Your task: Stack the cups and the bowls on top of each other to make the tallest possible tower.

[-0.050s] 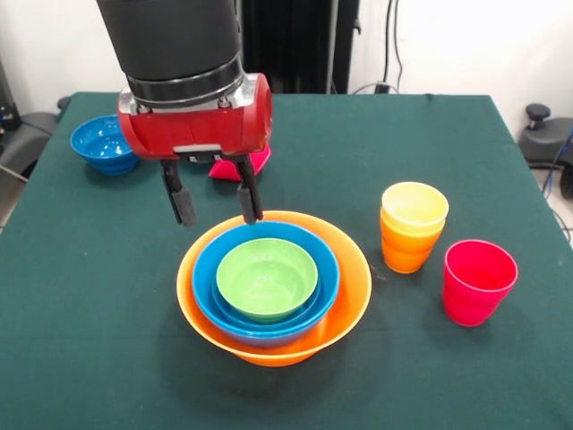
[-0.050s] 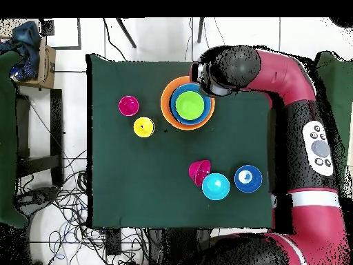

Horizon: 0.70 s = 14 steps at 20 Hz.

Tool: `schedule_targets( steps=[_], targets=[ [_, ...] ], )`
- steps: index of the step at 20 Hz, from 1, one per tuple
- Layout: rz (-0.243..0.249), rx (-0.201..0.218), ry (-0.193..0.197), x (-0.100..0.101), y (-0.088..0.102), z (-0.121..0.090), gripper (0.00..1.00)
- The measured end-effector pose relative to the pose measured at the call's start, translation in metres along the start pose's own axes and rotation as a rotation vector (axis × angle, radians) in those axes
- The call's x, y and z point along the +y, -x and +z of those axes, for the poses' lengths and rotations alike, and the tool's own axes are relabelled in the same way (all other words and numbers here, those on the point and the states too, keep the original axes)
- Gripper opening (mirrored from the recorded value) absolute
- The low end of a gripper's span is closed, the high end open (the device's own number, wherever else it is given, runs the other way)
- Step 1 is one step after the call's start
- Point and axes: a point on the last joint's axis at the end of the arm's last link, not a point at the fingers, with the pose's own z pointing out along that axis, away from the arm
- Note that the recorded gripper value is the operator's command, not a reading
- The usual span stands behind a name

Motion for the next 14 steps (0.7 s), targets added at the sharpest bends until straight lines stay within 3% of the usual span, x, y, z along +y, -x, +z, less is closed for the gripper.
schedule_targets(
  steps=[5,9,14],
  targets=[
    [0.005,0.023,0.004,-0.006,-0.018,-0.017,1.0],
    [0.0,0.071,-0.011,-0.013,-0.052,-0.035,1.0],
    [-0.022,0.122,-0.026,-0.008,-0.086,-0.042,1.0]
  ],
)
